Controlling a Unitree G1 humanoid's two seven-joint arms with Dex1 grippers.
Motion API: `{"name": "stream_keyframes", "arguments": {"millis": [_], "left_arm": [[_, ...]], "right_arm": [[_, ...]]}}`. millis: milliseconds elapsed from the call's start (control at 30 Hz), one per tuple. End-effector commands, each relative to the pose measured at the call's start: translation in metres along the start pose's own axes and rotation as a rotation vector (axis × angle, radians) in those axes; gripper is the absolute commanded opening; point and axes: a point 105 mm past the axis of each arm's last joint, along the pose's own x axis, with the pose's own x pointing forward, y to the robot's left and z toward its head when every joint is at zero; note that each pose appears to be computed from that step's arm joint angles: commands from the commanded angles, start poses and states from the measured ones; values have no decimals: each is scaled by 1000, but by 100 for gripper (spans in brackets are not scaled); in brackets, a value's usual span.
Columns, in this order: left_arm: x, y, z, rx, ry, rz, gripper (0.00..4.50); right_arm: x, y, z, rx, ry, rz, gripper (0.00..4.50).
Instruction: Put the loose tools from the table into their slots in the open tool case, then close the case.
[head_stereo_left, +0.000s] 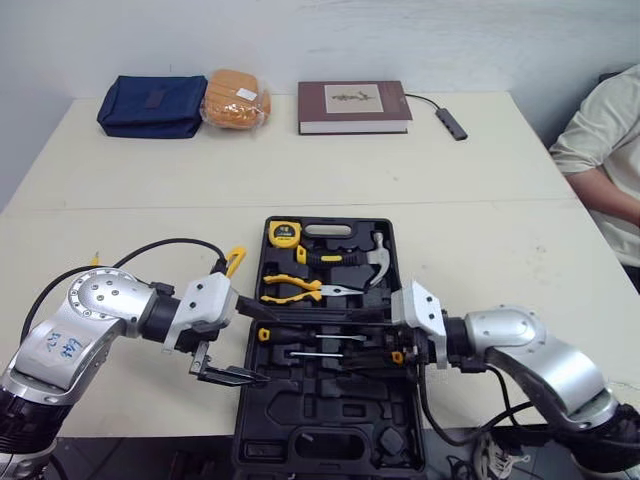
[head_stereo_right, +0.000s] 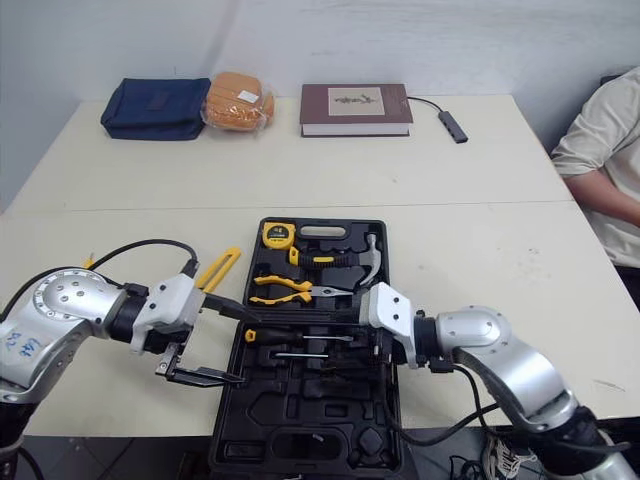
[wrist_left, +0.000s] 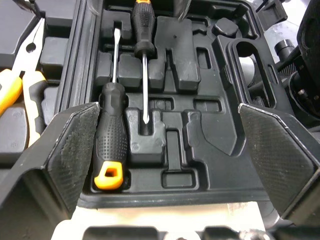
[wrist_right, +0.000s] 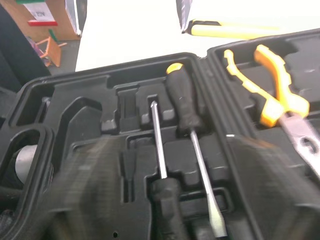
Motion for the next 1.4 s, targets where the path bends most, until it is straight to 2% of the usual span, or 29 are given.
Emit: {"name": "stream_keyframes", "arguments": {"millis": [33, 100, 167, 300, 467, 633, 733, 900, 1033, 1100, 1200, 1333, 1400], "left_arm": [[6, -5, 9, 45, -10, -29, 450], [8, -6, 10, 44, -17, -36, 450], [10, -6, 10, 48, -20, -41, 450], [12, -7, 11, 48, -24, -47, 450], [14, -8, 10, 51, -28, -52, 450], [16, -6, 10, 68, -30, -50, 450], [17, -5, 10, 64, -34, -46, 450], [16, -3, 7, 24, -54, -5, 450], [10, -5, 1, -70, -97, 105, 450], [3, -4, -4, -137, -125, 189, 450], [-11, -5, -14, -251, -164, 339, 450], [-42, -2, -32, -392, -220, 612, 450], [-63, -5, -47, -459, -237, 759, 450]], "right_arm": [[7, 4, 2, -45, -30, 33, 152], [10, 7, -2, -32, -26, 56, 54], [12, 8, -10, -26, -2, 74, 8], [13, 1, -25, 20, 71, 51, 8], [9, 4, -78, 162, 361, 33, 8], [8, 9, -91, 183, 421, 29, 8], [9, 5, -82, 154, 371, 2, 8], [10, 3, -33, 35, 166, -17, 8], [-13, -6, 9, -3, 9, -111, 8], [-30, -9, 19, 23, -28, -153, 8], [-66, -13, 22, 66, -27, -236, 82], [-119, -24, 22, 127, -20, -428, 255], [-146, -29, 16, 152, -7, -534, 358]]}}
